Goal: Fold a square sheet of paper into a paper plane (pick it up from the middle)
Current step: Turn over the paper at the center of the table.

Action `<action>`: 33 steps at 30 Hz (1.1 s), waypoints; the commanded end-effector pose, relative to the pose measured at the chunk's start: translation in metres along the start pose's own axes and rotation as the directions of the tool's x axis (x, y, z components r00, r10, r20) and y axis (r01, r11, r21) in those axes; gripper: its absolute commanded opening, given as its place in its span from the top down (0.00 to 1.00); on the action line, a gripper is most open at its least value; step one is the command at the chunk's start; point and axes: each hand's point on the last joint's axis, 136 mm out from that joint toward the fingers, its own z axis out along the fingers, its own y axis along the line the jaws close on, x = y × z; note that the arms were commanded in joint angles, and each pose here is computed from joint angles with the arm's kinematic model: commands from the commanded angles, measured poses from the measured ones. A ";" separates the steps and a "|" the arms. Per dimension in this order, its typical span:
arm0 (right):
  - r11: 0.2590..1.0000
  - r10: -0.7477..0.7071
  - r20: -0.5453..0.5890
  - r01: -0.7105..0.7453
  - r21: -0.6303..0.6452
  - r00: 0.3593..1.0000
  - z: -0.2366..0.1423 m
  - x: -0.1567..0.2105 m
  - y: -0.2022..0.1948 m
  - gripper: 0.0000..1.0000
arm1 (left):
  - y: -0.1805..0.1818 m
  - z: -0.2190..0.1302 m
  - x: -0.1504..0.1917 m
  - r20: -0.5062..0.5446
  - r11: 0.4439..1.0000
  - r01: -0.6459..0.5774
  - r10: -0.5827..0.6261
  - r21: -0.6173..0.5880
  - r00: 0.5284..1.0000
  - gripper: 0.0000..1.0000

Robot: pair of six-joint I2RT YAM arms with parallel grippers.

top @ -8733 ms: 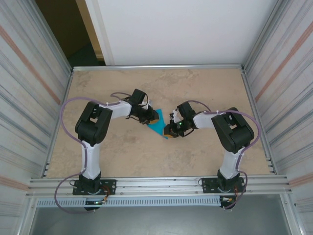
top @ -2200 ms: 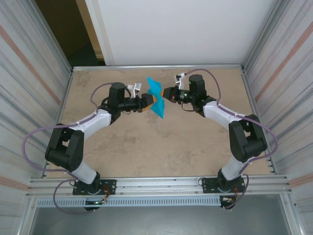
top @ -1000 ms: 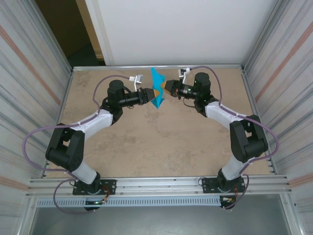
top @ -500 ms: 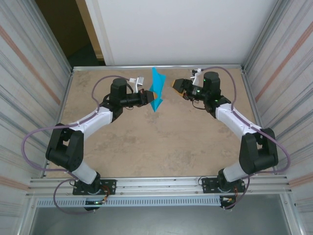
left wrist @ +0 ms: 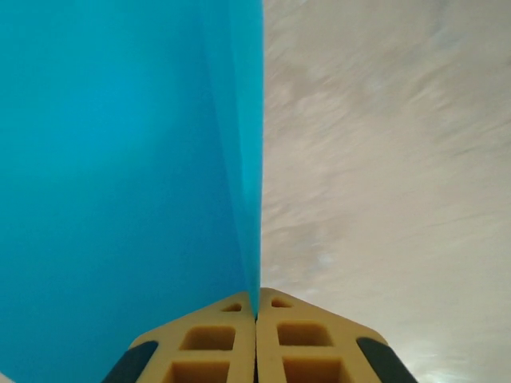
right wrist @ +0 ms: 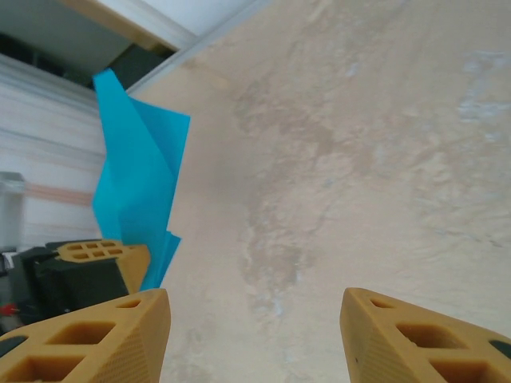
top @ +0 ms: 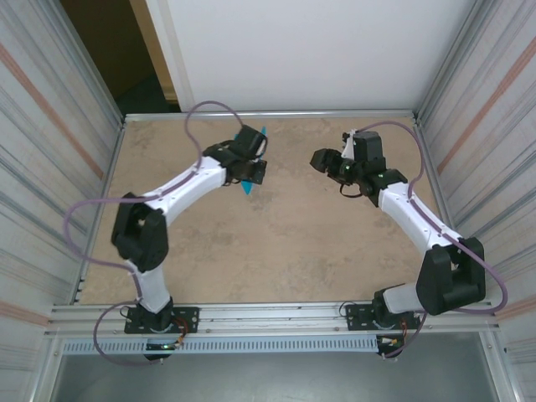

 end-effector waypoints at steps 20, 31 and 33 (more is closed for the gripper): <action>0.974 0.109 0.057 -0.118 0.192 0.992 -0.024 0.002 -0.067 0.43 | 0.032 0.088 0.067 -0.431 0.750 -0.501 0.317 -0.430 0.845 0.92; 0.974 0.133 0.026 -0.136 0.179 0.991 -0.015 0.008 -0.068 0.43 | 0.011 0.099 0.080 -0.445 0.777 -0.503 0.324 -0.378 0.835 0.81; 0.974 0.136 0.022 -0.138 0.177 0.990 -0.014 0.008 -0.068 0.43 | 0.007 0.097 0.079 -0.436 0.793 -0.489 0.319 -0.364 0.842 0.80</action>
